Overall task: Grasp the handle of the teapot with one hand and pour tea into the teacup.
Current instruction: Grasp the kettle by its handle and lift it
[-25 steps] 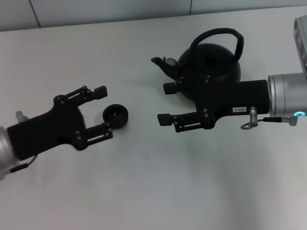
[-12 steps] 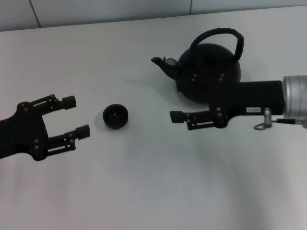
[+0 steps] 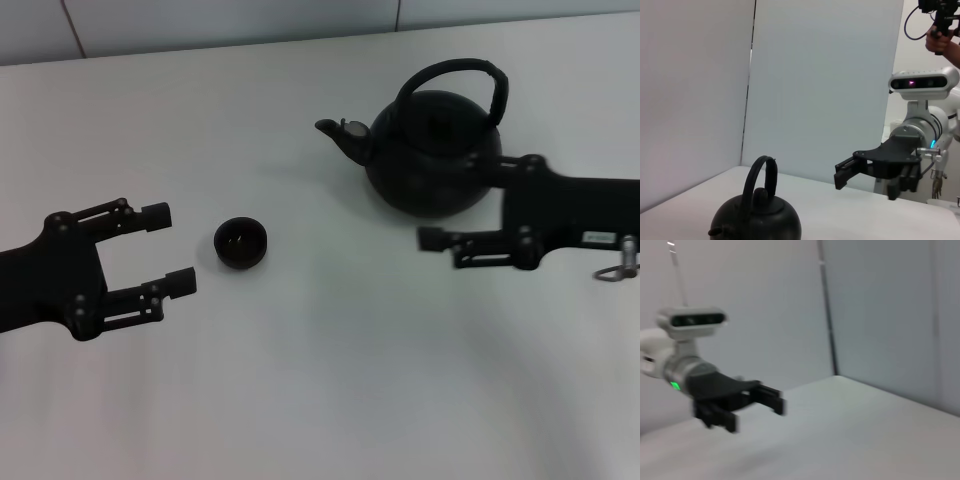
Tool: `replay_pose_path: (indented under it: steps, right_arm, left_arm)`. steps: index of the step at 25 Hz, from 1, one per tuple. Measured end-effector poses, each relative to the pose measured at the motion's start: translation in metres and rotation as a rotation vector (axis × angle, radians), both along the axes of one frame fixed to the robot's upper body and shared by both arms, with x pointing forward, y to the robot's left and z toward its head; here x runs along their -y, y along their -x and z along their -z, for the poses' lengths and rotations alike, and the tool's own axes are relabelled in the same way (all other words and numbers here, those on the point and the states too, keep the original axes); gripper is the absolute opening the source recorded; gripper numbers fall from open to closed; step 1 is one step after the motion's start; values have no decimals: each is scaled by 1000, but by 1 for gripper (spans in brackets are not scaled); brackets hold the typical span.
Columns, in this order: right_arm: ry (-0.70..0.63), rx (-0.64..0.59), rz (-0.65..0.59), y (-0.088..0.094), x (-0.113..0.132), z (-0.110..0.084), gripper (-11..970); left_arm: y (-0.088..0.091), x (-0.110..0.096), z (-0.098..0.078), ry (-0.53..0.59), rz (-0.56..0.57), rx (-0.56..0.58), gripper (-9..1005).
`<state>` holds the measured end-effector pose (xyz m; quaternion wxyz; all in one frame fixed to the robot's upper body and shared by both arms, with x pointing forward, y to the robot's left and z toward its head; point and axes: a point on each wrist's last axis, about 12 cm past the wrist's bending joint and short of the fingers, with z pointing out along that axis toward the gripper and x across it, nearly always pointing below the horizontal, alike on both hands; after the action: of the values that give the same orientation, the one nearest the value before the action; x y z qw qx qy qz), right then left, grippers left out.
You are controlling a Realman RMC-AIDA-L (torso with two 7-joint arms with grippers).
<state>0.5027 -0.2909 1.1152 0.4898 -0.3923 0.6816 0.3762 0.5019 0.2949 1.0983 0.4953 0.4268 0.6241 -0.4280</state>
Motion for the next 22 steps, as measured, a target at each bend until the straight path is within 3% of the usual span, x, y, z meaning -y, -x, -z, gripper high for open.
replay_pose_path:
  steps: [6,14,22]
  right_arm:
    - [3,47,157,17,39,4,825]
    - [-6,53,281,26,63,7,825]
    - [-10,33,417,17,73,17,825]
  left_arm:
    - [-3,3,0,-22,21,-17,765]
    - [-10,8,-1,-57,27,-19,765]
    - [-16,13,0,-84,20,-15,765]
